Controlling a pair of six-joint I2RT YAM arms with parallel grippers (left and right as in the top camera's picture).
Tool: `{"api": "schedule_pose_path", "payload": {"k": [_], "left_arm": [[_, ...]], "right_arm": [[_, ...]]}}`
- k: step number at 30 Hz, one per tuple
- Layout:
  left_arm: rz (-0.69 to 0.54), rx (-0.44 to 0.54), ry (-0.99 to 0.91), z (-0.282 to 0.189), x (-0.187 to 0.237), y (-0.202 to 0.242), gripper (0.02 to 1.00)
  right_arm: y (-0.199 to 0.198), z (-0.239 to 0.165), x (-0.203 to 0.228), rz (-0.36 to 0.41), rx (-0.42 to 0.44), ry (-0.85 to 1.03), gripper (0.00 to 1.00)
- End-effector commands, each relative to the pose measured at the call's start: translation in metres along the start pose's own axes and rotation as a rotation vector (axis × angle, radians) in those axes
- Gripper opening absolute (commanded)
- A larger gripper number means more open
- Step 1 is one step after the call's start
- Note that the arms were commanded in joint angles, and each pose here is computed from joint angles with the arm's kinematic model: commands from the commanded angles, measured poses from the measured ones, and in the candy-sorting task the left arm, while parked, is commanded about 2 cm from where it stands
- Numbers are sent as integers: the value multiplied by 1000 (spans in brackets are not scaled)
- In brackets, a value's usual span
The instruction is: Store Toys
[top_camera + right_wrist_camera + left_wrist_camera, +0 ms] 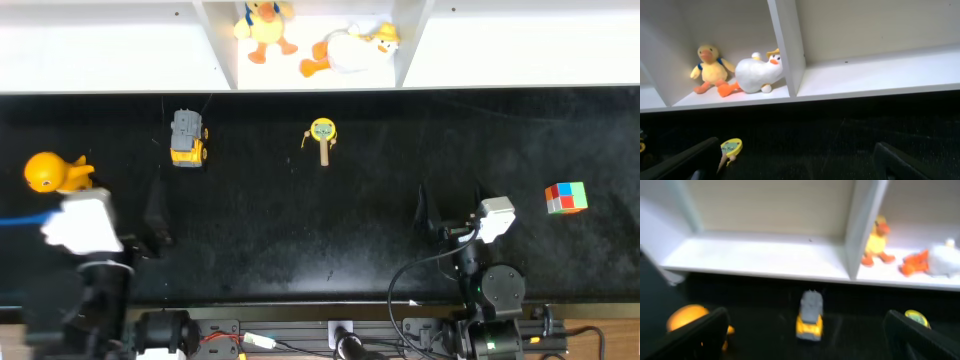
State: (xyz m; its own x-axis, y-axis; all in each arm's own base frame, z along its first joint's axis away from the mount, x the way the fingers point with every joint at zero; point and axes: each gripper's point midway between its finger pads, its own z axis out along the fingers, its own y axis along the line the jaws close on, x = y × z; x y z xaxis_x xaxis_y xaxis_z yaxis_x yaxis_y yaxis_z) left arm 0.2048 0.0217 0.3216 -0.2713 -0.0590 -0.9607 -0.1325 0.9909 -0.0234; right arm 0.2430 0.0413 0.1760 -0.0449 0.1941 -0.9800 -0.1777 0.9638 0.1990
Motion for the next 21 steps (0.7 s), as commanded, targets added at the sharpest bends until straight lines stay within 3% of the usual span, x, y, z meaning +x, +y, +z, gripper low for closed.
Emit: {"api": "schedule_pose_path", "payload": {"k": [1,3,5,11,19,21], "left_arm": [[-36,-289,57,-4,-44,46,991],[-4,-385,94,-4,-57,62,993],[45,-410,120,3,-71,68,993],[-20,-565,166,17,-79,109,993],[-198,-502,343,62,-35,154,996],[-220,-540,386,71,-24,172,993]], "right_arm": [[2,0,4,-6,-12,2,996],[2,0,4,-6,-11,2,996],[2,0,4,-6,-11,2,996],[2,0,4,-6,-12,2,996],[2,0,4,-6,-11,2,993],[2,0,4,-6,-12,2,996]]}}
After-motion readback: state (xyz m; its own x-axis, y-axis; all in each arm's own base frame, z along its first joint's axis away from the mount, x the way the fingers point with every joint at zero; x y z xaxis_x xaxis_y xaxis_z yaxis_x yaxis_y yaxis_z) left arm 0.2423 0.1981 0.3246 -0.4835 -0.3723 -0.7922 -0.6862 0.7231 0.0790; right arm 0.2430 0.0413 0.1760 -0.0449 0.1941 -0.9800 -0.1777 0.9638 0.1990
